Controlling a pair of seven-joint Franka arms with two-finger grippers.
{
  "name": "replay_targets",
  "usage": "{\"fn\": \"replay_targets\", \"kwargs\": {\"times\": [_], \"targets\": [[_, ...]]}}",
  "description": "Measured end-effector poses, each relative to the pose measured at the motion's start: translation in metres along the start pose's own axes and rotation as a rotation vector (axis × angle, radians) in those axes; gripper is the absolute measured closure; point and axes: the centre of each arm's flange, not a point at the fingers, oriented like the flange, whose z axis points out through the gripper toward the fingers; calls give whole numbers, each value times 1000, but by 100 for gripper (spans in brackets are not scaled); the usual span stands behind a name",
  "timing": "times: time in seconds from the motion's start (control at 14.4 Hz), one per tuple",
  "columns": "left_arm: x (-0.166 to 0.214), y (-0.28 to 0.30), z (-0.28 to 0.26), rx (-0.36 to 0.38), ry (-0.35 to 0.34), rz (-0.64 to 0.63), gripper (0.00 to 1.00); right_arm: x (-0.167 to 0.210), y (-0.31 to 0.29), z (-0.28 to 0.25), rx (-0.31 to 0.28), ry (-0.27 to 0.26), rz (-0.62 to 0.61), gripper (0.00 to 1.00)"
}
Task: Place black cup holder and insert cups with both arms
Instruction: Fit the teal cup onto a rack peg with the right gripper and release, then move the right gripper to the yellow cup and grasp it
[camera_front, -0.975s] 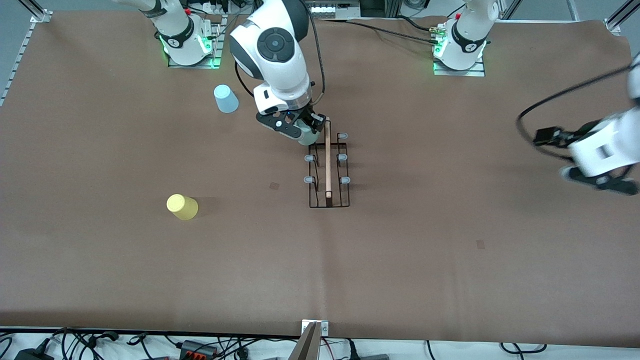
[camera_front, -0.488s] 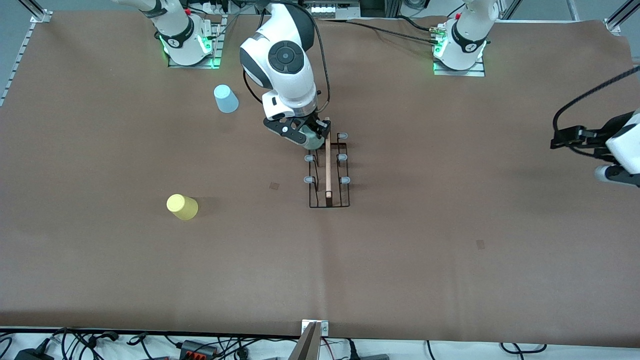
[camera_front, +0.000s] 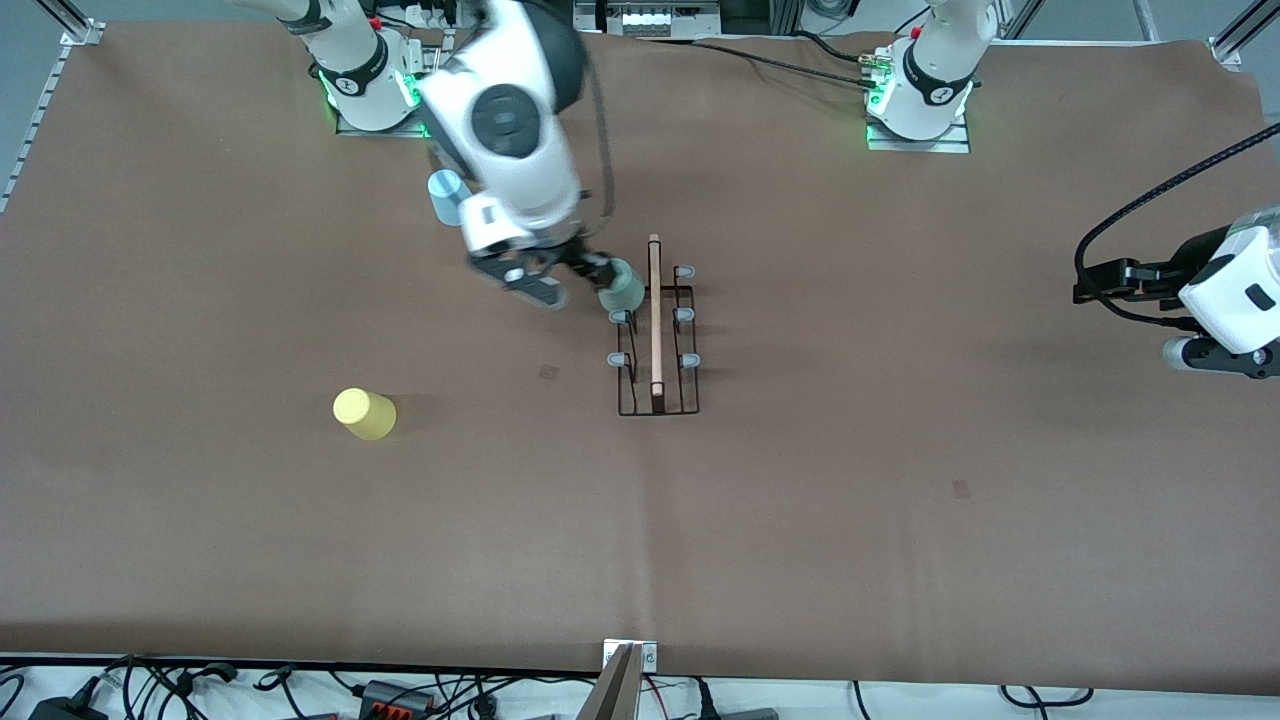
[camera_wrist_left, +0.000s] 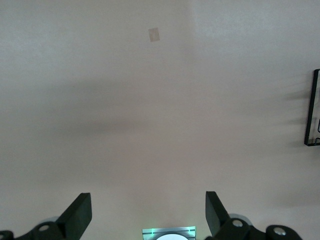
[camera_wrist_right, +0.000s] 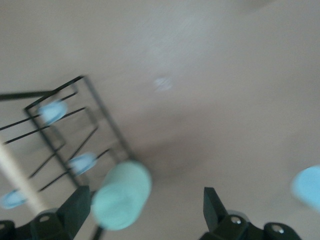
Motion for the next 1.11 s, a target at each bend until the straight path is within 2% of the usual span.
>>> {"fn": "replay_targets", "kwargs": {"times": [0.14,0.28,0.49,0.63,0.77,0.91,1.11], "targets": [[0,0,0,0,3,0,0,63,52,-14,-22,14,-72,0],[0,2,-2,6,13,-1,0,122,101,-7,-36,32,-128,0],[-2,13,-1,15,54,-24,0,180,157,32,-22,45,-263,0],[-10,22,3,43,122,-36,0,197,174,64,-35,53,-328,0],[-27,25,9,60,184,-37,0,203,175,90,-79,83,-382,0],[-45,25,13,64,213,-29,0,208,176,109,-103,103,-412,0],[-54,23,13,72,241,25,0,218,184,125,-109,117,-440,0]]}}
